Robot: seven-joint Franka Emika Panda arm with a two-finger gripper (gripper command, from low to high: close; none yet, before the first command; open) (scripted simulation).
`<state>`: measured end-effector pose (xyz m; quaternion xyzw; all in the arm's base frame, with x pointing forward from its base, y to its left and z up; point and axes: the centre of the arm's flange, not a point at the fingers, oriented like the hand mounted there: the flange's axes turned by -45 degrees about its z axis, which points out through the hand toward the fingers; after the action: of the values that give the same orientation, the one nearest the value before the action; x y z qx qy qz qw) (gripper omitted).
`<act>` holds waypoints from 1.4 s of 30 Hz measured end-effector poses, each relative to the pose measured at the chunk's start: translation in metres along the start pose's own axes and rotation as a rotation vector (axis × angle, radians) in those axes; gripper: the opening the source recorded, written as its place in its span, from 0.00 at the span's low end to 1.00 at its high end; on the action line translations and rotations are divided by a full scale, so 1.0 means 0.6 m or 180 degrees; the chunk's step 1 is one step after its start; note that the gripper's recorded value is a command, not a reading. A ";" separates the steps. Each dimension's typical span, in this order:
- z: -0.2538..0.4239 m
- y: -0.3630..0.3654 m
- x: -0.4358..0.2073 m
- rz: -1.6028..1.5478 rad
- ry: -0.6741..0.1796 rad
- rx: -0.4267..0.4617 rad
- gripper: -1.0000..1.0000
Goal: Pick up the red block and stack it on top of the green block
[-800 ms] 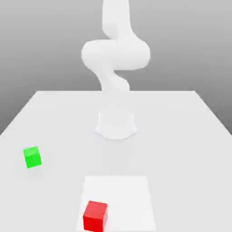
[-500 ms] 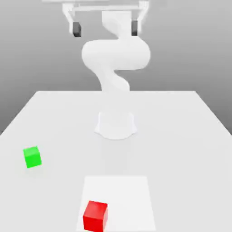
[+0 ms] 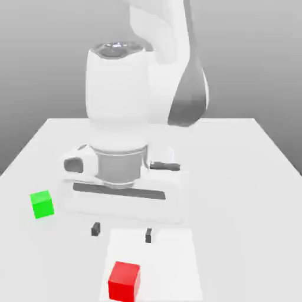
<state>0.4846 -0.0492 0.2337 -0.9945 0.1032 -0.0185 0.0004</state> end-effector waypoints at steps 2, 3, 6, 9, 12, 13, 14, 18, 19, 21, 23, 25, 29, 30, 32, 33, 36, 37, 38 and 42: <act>0.052 0.004 -0.008 0.0021 -0.0087 -0.0011 0.50; 0.075 0.004 -0.009 0.0024 -0.0103 -0.0013 0.50; 0.137 0.005 -0.014 0.0027 -0.0115 -0.0015 0.00; 0.137 0.005 -0.014 0.0028 -0.0115 -0.0015 0.00; 0.146 0.005 -0.015 0.0028 -0.0115 -0.0015 0.00; 0.140 0.005 -0.014 0.0028 -0.0116 -0.0015 0.00; 0.126 0.005 -0.013 0.0028 -0.0116 -0.0015 0.00; 0.050 0.011 -0.012 0.0068 -0.0115 -0.0016 0.00; 0.040 0.037 -0.017 0.0227 -0.0114 -0.0026 0.00; 0.026 0.099 -0.032 0.0626 -0.0111 -0.0049 0.00; 0.015 0.164 -0.054 0.1060 -0.0107 -0.0068 0.00; 0.005 0.236 -0.084 0.1546 -0.0104 -0.0085 0.00; -0.012 0.360 -0.163 0.2516 -0.0099 -0.0104 0.00; -0.016 0.385 -0.185 0.2746 -0.0098 -0.0108 0.00; -0.023 0.424 -0.228 0.3174 -0.0095 -0.0110 0.00; -0.026 0.440 -0.249 0.3375 -0.0093 -0.0109 0.00; -0.034 0.479 -0.314 0.3975 -0.0087 -0.0100 0.00; -0.034 0.490 -0.335 0.4162 -0.0085 -0.0096 0.00; -0.025 0.496 -0.345 0.4255 -0.0084 -0.0091 0.00; 0.032 0.502 -0.354 0.4339 -0.0084 -0.0082 0.00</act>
<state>0.2158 -0.3002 0.2053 -0.7074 0.7068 -0.0008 0.0014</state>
